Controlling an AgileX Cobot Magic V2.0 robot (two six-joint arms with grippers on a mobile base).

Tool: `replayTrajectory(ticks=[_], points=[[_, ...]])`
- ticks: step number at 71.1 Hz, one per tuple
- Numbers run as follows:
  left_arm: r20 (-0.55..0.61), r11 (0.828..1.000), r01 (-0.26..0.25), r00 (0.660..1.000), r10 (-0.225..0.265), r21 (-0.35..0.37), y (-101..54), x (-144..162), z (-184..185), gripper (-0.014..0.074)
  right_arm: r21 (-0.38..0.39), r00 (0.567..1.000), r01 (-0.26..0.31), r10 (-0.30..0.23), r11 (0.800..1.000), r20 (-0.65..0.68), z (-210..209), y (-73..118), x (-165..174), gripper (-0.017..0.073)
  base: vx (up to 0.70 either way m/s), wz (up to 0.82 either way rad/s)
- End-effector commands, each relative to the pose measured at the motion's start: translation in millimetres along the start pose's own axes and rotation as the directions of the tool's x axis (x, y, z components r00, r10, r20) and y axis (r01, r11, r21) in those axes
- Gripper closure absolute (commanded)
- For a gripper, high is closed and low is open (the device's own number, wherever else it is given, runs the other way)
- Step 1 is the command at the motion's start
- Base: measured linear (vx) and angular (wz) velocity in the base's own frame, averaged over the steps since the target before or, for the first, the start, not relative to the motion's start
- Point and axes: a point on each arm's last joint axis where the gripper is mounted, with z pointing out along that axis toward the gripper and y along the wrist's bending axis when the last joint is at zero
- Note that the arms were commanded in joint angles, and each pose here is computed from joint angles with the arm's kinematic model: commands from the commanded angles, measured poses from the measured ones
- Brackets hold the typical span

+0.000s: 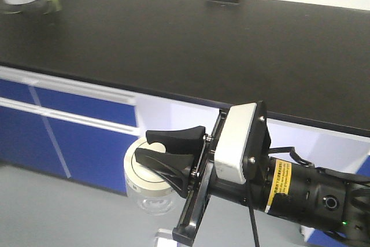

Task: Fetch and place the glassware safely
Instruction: 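Drive up to the black countertop holding the jar in the right gripper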

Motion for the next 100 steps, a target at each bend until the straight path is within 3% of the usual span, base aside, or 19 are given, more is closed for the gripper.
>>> replayTrajectory(ticks=[1,44,100], points=[[0.094,1.0,0.01,0.996,-0.01,-0.001,0.4,-14.8,-0.2,0.0601,-0.009,0.99,0.009,-0.008,1.0,0.141,-2.5,0.0,-25.3,0.0563,0.17,-0.64],[0.094,1.0,0.01,0.996,-0.01,-0.001,0.4,-14.8,-0.2,0.0601,-0.009,0.99,0.009,-0.008,1.0,0.141,-2.5,0.0,-25.3,0.0563,0.15,-0.41],[0.094,1.0,0.01,0.996,-0.01,-0.001,0.4,-14.8,-0.2,0.0601,-0.009,0.99,0.009,-0.008,1.0,0.141,-2.5,0.0,-25.3,0.0563,0.17,-0.02]])
